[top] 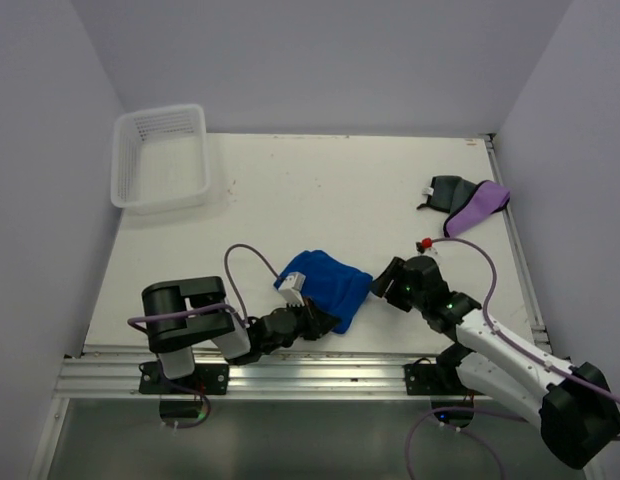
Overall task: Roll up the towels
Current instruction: Roll the towel
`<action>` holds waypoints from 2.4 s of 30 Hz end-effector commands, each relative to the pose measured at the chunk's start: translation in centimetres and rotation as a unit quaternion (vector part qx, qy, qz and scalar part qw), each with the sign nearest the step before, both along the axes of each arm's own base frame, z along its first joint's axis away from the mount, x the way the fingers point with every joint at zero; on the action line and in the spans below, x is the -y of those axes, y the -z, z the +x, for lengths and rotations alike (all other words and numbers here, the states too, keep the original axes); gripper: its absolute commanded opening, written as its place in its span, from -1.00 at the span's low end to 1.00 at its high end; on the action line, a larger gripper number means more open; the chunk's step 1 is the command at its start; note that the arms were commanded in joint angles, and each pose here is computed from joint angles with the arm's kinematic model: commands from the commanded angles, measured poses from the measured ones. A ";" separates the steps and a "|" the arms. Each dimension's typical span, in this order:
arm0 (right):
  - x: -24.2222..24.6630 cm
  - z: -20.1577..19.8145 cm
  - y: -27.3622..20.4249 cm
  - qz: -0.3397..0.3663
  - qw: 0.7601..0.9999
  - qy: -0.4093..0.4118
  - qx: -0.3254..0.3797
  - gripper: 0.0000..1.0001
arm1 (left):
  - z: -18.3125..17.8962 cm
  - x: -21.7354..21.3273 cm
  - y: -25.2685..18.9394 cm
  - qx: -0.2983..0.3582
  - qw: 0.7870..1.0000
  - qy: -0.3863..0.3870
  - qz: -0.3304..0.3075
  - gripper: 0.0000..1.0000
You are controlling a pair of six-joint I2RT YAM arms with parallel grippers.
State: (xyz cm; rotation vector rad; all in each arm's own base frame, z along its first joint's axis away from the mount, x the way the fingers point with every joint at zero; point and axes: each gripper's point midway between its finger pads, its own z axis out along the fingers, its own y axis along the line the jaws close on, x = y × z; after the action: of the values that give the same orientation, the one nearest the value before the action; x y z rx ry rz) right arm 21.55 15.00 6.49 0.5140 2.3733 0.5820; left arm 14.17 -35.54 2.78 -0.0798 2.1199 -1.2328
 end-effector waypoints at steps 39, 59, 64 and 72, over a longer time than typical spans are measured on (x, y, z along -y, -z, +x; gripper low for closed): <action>-6.0 -2.6 1.8 0.217 0.973 -0.068 0.027 0.25 | -1.5 -2.0 2.4 -0.177 0.982 0.000 -0.066 -1.00; -4.0 -2.3 0.5 0.174 0.983 -0.016 0.053 0.32 | -1.3 -3.1 3.3 -0.188 0.981 -0.025 -0.050 -1.00; -5.1 -3.6 1.5 0.193 0.980 -0.048 0.023 0.32 | -1.3 -3.2 3.6 -0.196 0.979 -0.033 -0.045 -1.00; -7.1 -4.3 1.0 0.203 0.974 -0.094 0.032 0.32 | -1.4 -2.9 4.4 -0.226 0.973 -0.041 -0.034 -1.00</action>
State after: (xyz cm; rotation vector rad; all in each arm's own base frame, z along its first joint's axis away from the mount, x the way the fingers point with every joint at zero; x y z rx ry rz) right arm 16.85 20.90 3.71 0.4934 2.3197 1.0918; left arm 13.42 -34.49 2.24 -0.4757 2.2804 -1.5137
